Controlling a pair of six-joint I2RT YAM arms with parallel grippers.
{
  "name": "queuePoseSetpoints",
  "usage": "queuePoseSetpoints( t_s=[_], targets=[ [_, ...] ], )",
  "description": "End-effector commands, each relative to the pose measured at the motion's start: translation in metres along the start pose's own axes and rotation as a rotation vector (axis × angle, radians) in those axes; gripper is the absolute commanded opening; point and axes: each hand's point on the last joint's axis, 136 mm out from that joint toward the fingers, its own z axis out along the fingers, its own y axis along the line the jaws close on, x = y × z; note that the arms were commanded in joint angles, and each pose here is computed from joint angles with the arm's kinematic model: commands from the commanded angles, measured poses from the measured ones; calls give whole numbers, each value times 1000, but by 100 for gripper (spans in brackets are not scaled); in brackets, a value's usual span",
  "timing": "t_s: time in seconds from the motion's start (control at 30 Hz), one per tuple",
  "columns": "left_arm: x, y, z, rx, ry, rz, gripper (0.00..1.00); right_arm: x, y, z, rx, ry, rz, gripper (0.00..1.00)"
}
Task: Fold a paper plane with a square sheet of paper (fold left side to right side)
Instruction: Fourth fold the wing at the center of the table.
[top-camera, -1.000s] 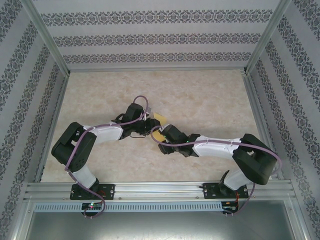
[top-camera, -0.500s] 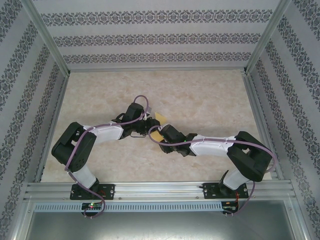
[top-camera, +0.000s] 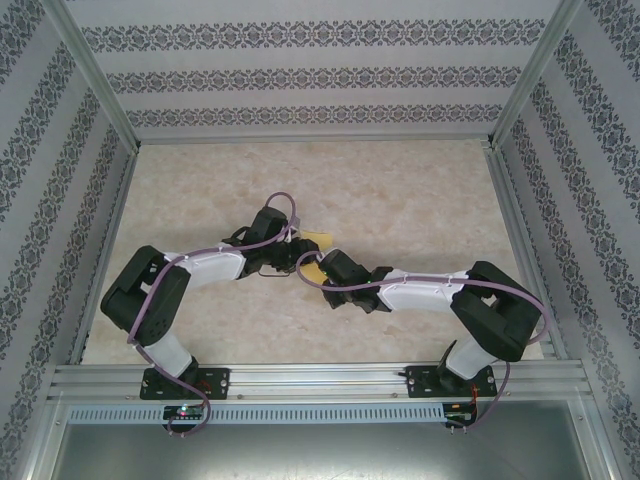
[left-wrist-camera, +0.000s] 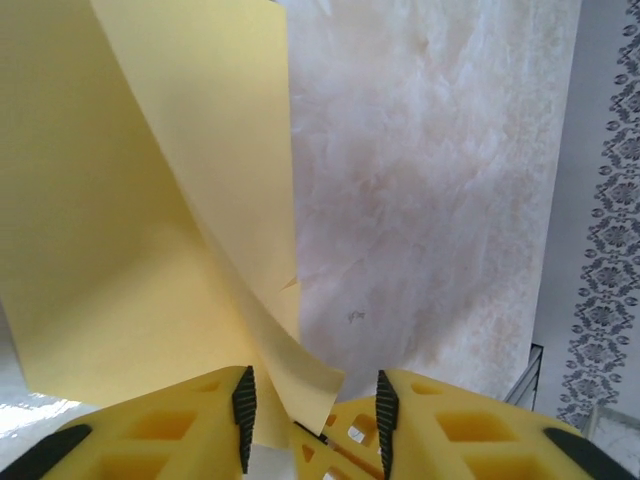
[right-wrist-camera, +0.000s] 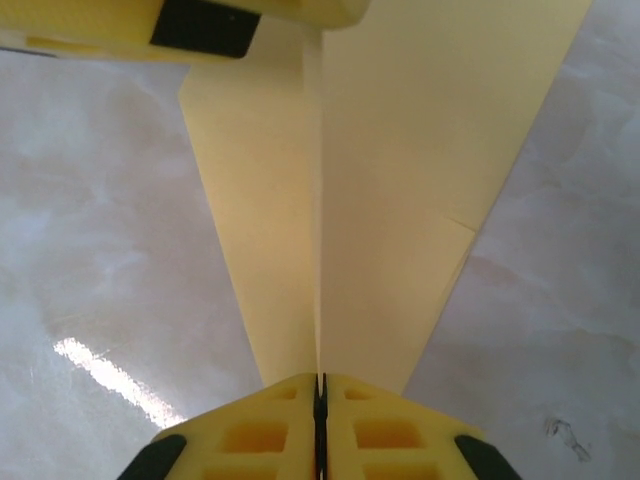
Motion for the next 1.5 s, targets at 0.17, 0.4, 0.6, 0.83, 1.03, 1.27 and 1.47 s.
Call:
queuePoseSetpoints(
  t_s=[0.17,0.4,0.6,0.83,1.03,1.27,1.47],
  targets=[
    [-6,-18,-30,24,-55,64,59,-2,5,0,-30,0,9,4],
    [-15,1,-64,-18,-141,38,74,3,6,3,-72,22,34,4],
    [-15,18,-70,-32,-158,-3,65,-1,12,-1,-173,0,97,3],
    [-16,19,-42,35,-100,-29,44,-2,12,-2,-272,-11,182,3],
    [-19,8,-17,71,-43,-12,43,-3,10,-4,-302,-14,212,3],
    [-20,5,6,76,-2,-12,42,-7,10,-6,-347,-23,247,3],
    [-20,7,17,66,20,-16,41,-8,8,-7,-373,-28,276,3]
  ],
)
